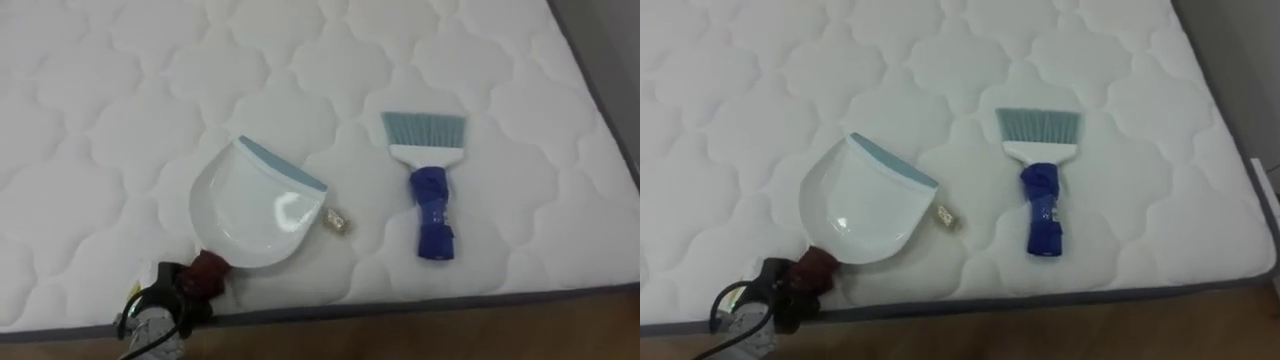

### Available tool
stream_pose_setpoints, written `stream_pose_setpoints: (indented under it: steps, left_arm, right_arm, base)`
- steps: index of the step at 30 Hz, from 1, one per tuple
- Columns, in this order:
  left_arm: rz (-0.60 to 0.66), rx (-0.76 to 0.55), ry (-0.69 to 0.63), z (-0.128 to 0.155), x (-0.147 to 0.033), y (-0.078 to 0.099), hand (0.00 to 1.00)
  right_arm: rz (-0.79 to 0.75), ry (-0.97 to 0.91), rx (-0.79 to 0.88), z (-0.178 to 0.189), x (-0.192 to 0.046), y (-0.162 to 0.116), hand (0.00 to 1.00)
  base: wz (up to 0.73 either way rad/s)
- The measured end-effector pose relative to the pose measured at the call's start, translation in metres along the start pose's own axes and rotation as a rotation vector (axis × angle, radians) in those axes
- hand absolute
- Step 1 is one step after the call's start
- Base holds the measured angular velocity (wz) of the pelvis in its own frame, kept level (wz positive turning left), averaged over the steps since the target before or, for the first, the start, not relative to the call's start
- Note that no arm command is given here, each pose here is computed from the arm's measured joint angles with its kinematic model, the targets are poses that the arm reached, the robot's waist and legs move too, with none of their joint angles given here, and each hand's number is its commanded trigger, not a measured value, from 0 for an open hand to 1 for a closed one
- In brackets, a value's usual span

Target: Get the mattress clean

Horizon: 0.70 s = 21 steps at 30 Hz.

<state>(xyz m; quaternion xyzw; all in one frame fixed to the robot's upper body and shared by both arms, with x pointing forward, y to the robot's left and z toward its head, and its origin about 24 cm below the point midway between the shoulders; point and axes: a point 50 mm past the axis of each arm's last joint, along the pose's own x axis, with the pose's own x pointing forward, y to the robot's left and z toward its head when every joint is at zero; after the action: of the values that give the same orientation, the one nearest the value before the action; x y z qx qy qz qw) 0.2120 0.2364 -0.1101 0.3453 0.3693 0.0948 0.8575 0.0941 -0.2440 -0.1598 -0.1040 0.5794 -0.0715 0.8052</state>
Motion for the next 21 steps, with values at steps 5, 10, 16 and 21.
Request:
stream_pose_setpoints:
  steps: [5, 10, 16, 21]
  left_arm:
    - [0.057, 0.040, -0.023, 0.000, 0.005, 0.017, 1.00]
    - [0.142, 0.116, -0.112, 0.011, 0.009, 0.037, 1.00]
    - [0.227, 0.192, -0.215, 0.014, 0.008, 0.056, 1.00]
    - [0.269, 0.196, -0.248, 0.018, 0.007, 0.060, 1.00]
  right_arm:
    - [-0.020, -0.015, 0.081, 0.001, 0.000, -0.006, 0.00]
    - [-0.057, -0.033, 0.216, 0.004, 0.000, -0.019, 0.00]
    - [-0.145, -0.109, 0.387, 0.015, -0.002, -0.043, 0.00]
    - [-0.219, -0.174, 0.480, 0.034, -0.003, -0.054, 0.00]
  base:
    - [0.00]
    - [0.00]
    - [-0.04]
    - [0.00]
